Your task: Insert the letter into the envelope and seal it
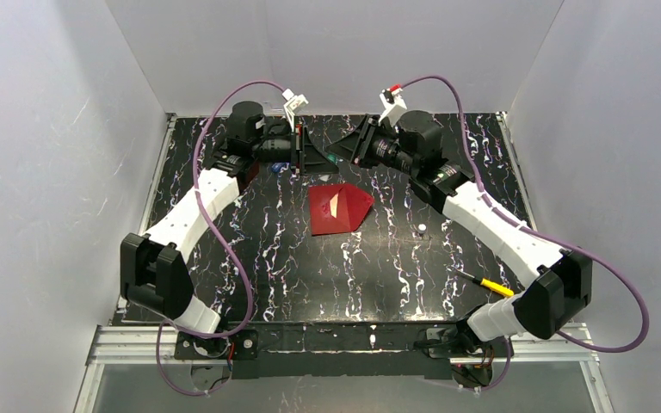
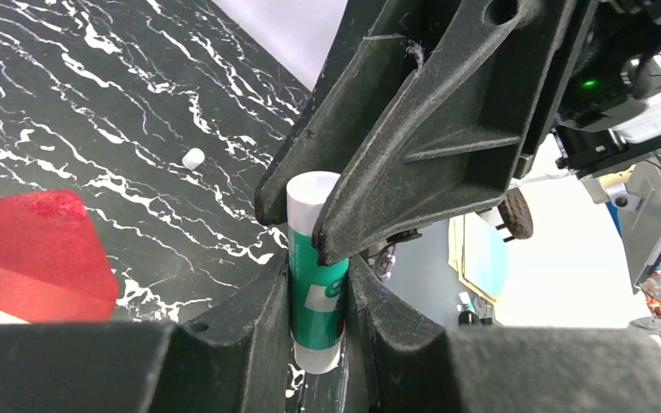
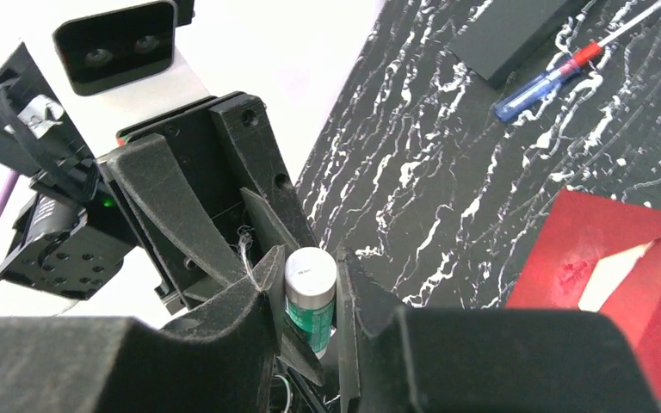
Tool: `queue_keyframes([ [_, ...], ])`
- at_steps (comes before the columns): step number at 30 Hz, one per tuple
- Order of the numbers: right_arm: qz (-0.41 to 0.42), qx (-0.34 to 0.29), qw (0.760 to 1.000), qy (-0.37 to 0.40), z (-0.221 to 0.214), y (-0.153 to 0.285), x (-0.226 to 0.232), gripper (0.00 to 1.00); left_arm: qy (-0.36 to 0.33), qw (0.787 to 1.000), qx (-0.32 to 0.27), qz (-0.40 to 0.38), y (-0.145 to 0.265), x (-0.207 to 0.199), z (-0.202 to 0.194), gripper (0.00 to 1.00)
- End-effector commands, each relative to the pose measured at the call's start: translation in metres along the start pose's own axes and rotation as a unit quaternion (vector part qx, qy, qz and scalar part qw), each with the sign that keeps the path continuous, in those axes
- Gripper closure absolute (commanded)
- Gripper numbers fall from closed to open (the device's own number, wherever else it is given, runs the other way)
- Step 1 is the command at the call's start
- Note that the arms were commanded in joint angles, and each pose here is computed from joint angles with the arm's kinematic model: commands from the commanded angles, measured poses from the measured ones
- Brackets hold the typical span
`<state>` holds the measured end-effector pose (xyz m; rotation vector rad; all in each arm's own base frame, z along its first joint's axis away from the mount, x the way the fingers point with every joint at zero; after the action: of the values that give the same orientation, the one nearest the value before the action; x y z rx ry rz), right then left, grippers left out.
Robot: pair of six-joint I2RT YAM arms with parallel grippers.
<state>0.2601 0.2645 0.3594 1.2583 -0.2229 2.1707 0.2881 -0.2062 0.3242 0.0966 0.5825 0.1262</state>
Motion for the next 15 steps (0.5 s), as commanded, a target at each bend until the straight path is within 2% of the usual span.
queue_keyframes([
  [1,0.118,-0.028,0.99,0.066,0.016,0.017,0.023,0.95,-0.02,0.997,0.012,-0.067,0.006,-0.018,0.012,1.0],
  [2,0.143,-0.028,0.986,0.079,0.017,0.021,0.022,0.99,-0.019,0.996,0.017,-0.083,0.007,-0.02,0.014,1.0],
  [8,0.286,0.003,0.942,0.176,0.018,0.051,0.021,0.99,-0.04,0.986,0.038,-0.156,0.011,-0.033,0.026,1.0],
  [10,0.322,0.033,0.925,0.198,0.016,0.057,0.023,0.99,-0.045,0.982,0.044,-0.176,0.012,-0.036,0.029,1.0],
  [12,0.321,0.045,0.926,0.196,0.016,0.056,0.021,0.99,-0.05,0.982,0.044,-0.179,0.012,-0.037,0.031,1.0],
  [15,0.253,0.008,0.952,0.17,0.025,0.045,0.012,0.99,-0.049,0.988,0.028,-0.141,0.009,-0.032,0.032,1.0],
])
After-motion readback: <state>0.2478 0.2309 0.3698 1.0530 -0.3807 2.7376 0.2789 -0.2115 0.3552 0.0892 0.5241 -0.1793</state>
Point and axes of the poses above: each gripper's point midway between its finger pads, its own y axis back along the fingers, its own x axis along the line the jaws close on, z = x × y, the point moved 9 cm from there along y, back along the fingers, and after that the axes turned 10 degrees about -y, right-handed, at the moved point
